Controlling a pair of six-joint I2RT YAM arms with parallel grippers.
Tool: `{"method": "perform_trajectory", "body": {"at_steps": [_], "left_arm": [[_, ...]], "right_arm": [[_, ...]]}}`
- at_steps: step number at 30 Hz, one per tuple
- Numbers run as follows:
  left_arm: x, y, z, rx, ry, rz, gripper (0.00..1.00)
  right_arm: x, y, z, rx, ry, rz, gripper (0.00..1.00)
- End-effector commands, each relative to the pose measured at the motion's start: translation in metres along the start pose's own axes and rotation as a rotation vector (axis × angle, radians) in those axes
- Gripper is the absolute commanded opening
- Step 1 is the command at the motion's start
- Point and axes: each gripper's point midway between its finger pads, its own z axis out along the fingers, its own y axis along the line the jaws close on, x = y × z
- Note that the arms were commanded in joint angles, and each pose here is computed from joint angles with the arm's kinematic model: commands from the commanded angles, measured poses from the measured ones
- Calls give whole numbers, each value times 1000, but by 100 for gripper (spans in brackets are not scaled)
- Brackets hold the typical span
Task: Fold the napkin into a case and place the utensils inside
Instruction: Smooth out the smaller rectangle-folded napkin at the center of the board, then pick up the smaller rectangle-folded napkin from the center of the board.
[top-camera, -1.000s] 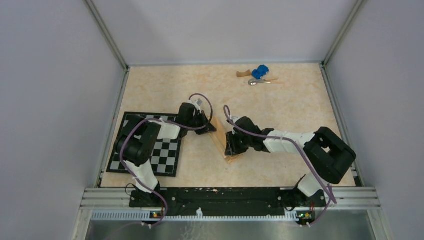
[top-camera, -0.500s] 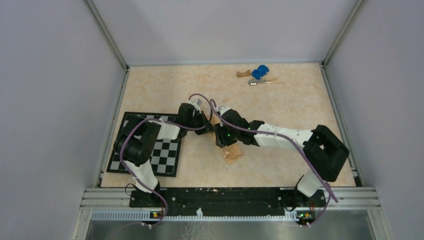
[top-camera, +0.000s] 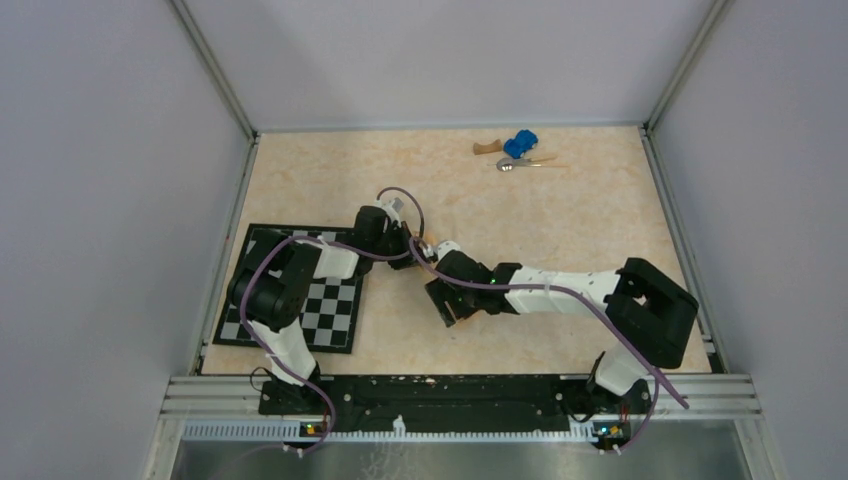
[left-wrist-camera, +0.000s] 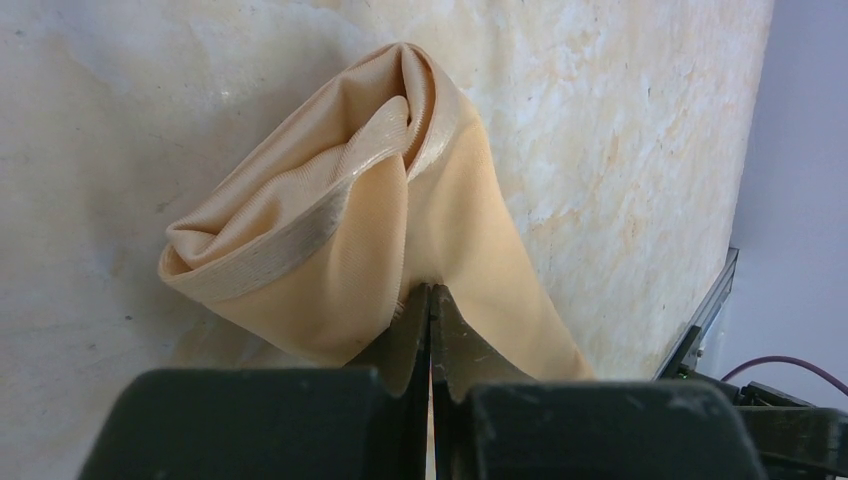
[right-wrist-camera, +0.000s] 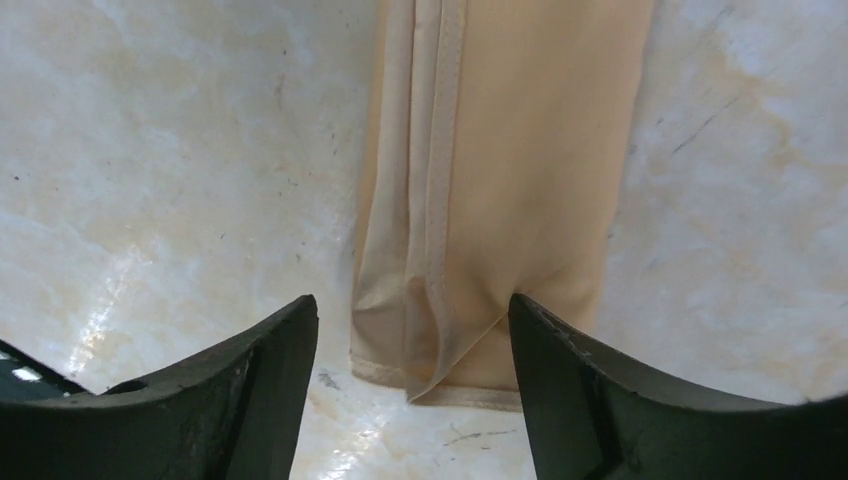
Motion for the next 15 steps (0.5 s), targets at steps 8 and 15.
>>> {"method": "perform_trajectory", "body": {"at_steps": [8, 15], "left_arm": [[28, 44, -2, -127, 52, -18, 0], [28, 44, -1, -118, 59, -16, 0]], "right_arm": [[-69, 9, -2, 80, -72, -145, 67], [-59, 10, 22, 117, -57, -151, 55]]}}
